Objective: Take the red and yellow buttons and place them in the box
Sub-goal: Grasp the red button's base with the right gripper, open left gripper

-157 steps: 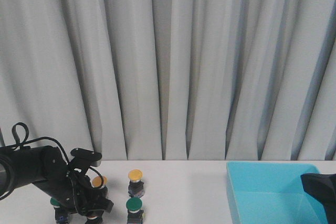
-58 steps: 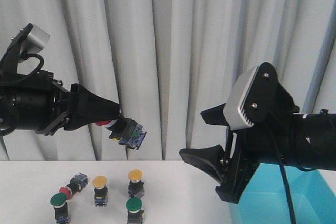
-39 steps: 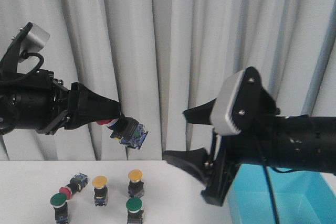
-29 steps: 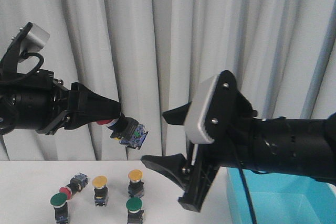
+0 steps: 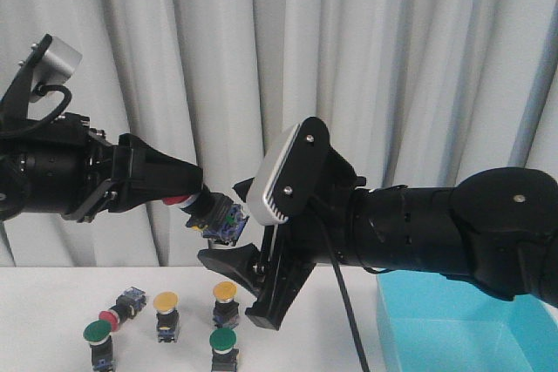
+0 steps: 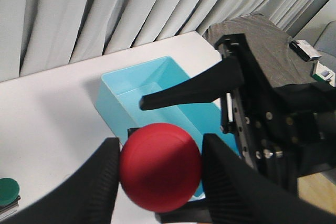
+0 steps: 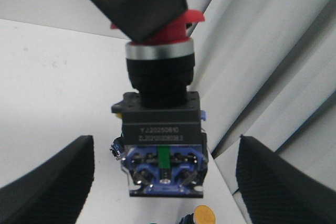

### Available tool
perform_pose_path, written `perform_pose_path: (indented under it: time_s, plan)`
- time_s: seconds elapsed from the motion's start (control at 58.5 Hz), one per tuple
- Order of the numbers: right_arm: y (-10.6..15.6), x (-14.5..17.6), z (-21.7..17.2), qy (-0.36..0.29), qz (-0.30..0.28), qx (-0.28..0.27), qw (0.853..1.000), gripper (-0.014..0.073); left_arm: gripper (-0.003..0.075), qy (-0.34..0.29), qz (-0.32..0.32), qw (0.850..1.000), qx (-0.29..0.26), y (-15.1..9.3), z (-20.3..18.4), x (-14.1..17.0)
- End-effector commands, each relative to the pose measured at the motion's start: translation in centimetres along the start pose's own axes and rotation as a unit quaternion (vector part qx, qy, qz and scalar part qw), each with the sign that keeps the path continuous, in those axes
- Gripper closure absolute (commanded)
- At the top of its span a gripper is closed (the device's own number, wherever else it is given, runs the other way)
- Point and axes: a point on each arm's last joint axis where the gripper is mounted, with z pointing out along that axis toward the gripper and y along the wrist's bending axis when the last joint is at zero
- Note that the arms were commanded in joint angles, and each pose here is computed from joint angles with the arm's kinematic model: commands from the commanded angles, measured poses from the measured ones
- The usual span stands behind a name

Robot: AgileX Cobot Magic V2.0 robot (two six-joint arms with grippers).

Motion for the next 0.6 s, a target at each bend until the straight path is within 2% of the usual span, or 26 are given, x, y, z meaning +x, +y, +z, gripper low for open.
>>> perform_pose_path:
  time_s: [0.0, 0.171, 0.256, 0.342, 0.581]
  plan:
    - [-0.79, -2.24, -1.19, -0.035, 0.001, 0.024, 0.999, 0.0048, 0.0727, -0.049, -0.002, 0.999, 0.019, -1.6, -1.42, -1.33]
    - [-0.78, -2.33, -1.11, -0.04, 0.009, 0.02, 0.999, 0.0063, 0.0727, -0.049, -0.002, 0.999, 0.019, -1.6, -1.42, -1.33]
    - [-0.78, -2.33, -1.11, -0.04, 0.009, 0.02, 0.999, 0.0099, 0.0727, -0.049, -0.002, 0.999, 0.019, -1.6, -1.42, -1.33]
    - [-0.79, -2.36, -1.12, -0.042, 0.012, 0.02, 0.999, 0.0162, 0.0727, -0.049, -0.002, 0.999, 0.019, -1.6, -1.42, -1.33]
    - [-0.81, -2.46, -1.12, -0.047, 0.021, 0.021, 0.998, 0.0418, 0.0727, -0.05, -0.002, 0.999, 0.018, -1.58, -1.43, -1.35]
